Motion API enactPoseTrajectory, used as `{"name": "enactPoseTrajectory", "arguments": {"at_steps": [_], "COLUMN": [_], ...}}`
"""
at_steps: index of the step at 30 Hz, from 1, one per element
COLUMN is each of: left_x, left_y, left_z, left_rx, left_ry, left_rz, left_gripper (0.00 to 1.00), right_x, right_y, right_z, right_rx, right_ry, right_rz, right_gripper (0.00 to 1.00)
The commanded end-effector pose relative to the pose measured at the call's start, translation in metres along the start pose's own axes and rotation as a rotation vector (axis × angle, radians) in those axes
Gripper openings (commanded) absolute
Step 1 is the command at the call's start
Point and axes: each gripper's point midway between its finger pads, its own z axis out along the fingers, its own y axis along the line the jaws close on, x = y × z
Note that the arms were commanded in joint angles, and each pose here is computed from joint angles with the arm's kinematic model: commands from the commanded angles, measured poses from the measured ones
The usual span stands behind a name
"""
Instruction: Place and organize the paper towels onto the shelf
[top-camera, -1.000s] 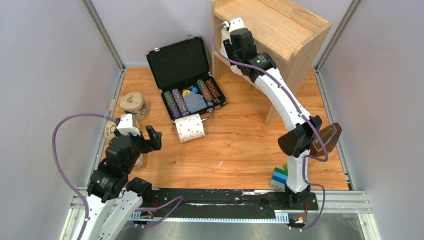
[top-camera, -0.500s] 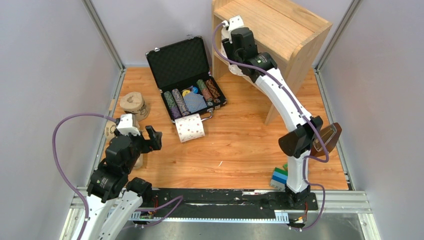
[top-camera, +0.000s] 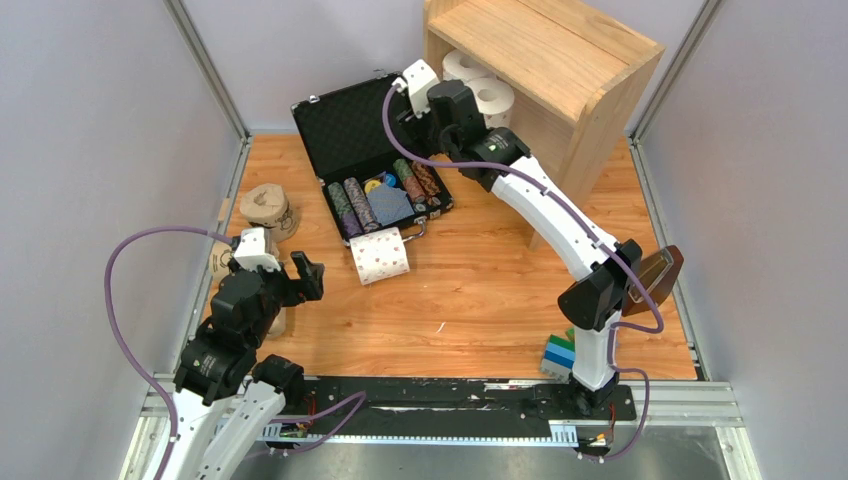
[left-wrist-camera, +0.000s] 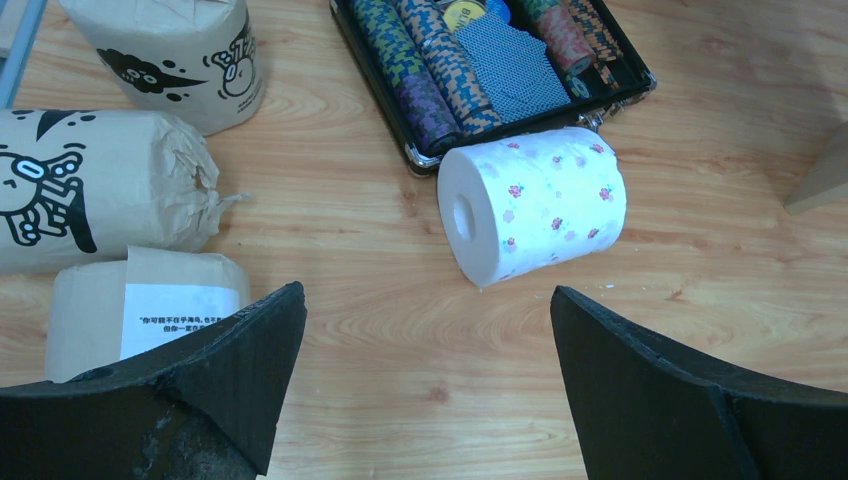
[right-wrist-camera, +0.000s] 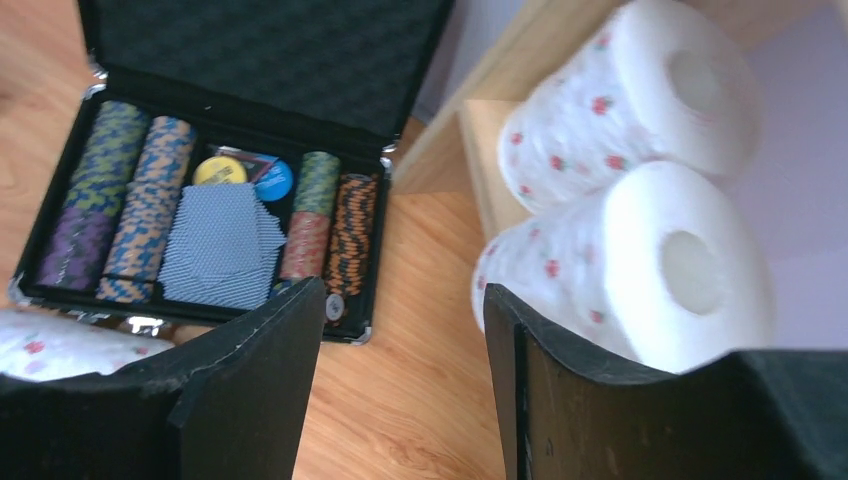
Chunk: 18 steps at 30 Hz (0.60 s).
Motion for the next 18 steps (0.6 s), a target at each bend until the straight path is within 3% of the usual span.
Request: {"name": "enactPoseTrajectory", "arguments": {"at_steps": [1,10,18], "left_x": [-0.004,-0.004,-0.004], "left_y": [-0.003,-0.004,-0.004], "left_z": [0.002,0.001,0.001], "left_rx": [0.012,0.014,0.016], "left_ry": [-0.015,-0.02,-0.018], "left_rz": [-0.015,-0.017,-0.016], "left_gripper": [1.0,1.0,1.0], "right_x": [0.001,0.059,0.073], "right_y": [0.015,0.006,-0.034], "right_z": [0.004,0.036,0.054], "right_rx": [-0.055,0.006,0.103], "right_ry": [-0.022,0.124,0.157], "right_rz": [0.002,-0.007,0.028], "right_gripper": [0.61,0.61,0.62]}}
